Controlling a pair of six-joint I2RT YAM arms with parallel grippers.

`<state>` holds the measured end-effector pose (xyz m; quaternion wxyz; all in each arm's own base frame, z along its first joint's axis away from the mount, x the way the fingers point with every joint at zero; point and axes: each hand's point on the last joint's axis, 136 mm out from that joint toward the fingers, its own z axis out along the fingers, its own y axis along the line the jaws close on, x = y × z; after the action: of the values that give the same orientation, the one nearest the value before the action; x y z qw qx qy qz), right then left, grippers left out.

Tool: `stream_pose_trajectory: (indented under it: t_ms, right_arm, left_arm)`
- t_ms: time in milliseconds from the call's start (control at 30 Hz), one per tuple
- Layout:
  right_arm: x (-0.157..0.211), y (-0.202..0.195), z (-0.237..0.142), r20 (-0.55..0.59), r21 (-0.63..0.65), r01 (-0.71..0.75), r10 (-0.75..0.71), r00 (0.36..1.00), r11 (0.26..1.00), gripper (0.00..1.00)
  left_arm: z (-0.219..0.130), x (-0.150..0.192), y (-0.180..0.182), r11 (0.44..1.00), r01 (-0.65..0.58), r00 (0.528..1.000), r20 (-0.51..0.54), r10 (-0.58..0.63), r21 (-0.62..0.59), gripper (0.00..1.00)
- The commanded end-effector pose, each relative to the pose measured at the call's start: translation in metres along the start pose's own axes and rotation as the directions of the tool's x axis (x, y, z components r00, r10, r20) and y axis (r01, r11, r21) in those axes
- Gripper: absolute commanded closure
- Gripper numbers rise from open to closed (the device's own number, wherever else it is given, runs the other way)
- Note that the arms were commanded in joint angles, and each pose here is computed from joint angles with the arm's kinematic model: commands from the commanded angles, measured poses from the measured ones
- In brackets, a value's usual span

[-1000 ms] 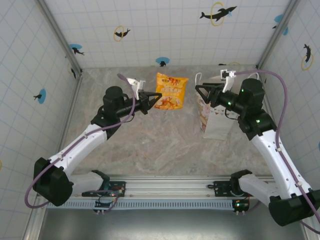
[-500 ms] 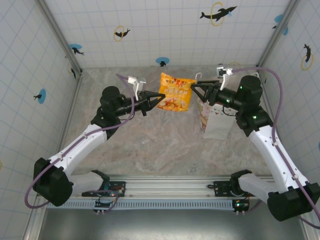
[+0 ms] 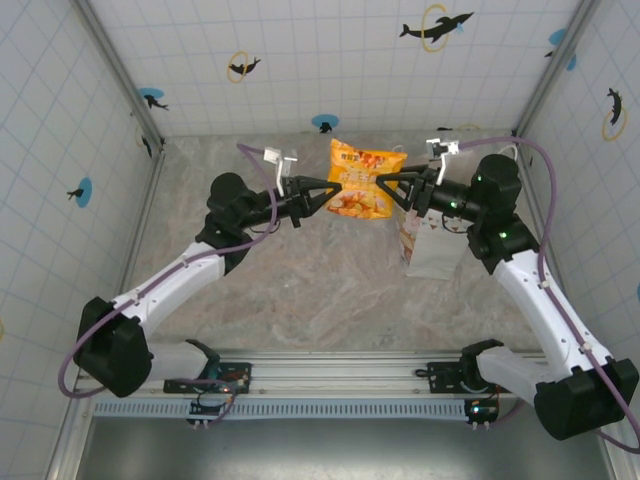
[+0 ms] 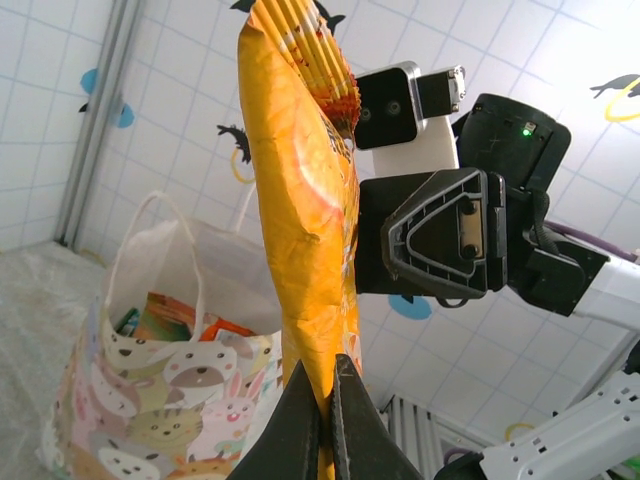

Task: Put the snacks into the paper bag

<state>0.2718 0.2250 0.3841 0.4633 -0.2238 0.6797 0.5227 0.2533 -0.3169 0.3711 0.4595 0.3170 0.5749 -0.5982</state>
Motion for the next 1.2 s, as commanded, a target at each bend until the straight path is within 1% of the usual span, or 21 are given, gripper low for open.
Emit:
stream_pose_trajectory:
  t_ms: [0, 167, 367, 400, 433, 567, 667, 733, 833, 933, 1033, 1167]
  right_arm:
    - [0.003, 0.009, -0.001, 0.003, -0.058, 0.015, -0.014, 1.000, 0.998, 0.56]
    - [0.001, 0.010, -0.007, 0.043, -0.040, 0.032, -0.031, 0.999, 0.999, 0.75]
    - [-0.005, 0.009, -0.013, 0.075, -0.004, 0.038, -0.038, 0.996, 0.999, 0.87]
    - [-0.007, 0.008, -0.014, 0.081, 0.005, 0.036, -0.036, 0.996, 0.999, 0.89]
    - [-0.009, 0.007, -0.016, 0.087, 0.014, 0.033, -0.034, 0.996, 0.999, 0.90]
    - [-0.017, 0.006, -0.021, 0.112, 0.045, 0.032, -0.037, 0.993, 0.998, 0.96]
    - [-0.025, 0.005, -0.026, 0.130, 0.073, 0.034, -0.044, 0.991, 0.997, 0.98]
    - [-0.032, -0.001, -0.033, 0.144, 0.116, 0.024, -0.040, 0.989, 0.993, 0.99]
    - [-0.041, -0.013, -0.049, 0.156, 0.187, -0.013, -0.016, 0.988, 0.982, 0.99]
    - [-0.057, -0.026, -0.072, 0.193, 0.274, -0.042, -0.012, 0.981, 0.961, 0.99]
    - [-0.069, -0.037, -0.096, 0.230, 0.352, -0.075, -0.008, 0.973, 0.933, 0.99]
    - [-0.074, -0.053, -0.120, 0.259, 0.433, -0.122, 0.007, 0.966, 0.893, 0.99]
  left_arm:
    - [0.007, -0.026, -0.018, 0.996, -0.066, 0.996, 0.068, 0.061, 0.068, 1.00]
    - [0.014, -0.023, -0.007, 0.998, -0.059, 0.995, 0.081, 0.056, 0.038, 1.00]
    - [0.018, -0.017, 0.005, 1.000, -0.026, 0.997, 0.076, 0.026, 0.008, 1.00]
    - [0.020, -0.028, 0.002, 0.999, -0.045, 0.995, 0.092, 0.044, 0.009, 1.00]
    - [0.021, -0.027, 0.003, 0.999, -0.044, 0.995, 0.088, 0.044, 0.002, 0.99]
    - [0.020, -0.026, 0.012, 0.998, -0.035, 0.995, 0.090, 0.039, -0.042, 0.88]
    - [0.021, -0.026, 0.019, 0.997, -0.020, 0.995, 0.092, 0.027, -0.072, 0.70]
    - [0.023, -0.025, 0.023, 0.996, -0.010, 0.996, 0.091, 0.018, -0.087, 0.55]
    - [0.026, -0.023, 0.032, 0.994, 0.012, 0.997, 0.081, -0.003, -0.113, 0.42]
    - [0.033, -0.018, 0.039, 0.991, 0.034, 0.998, 0.059, -0.027, -0.127, 0.37]
    - [0.041, -0.010, 0.045, 0.990, 0.054, 0.998, 0.031, -0.051, -0.131, 0.35]
    - [0.052, 0.002, 0.050, 0.989, 0.084, 0.996, -0.001, -0.085, -0.119, 0.35]
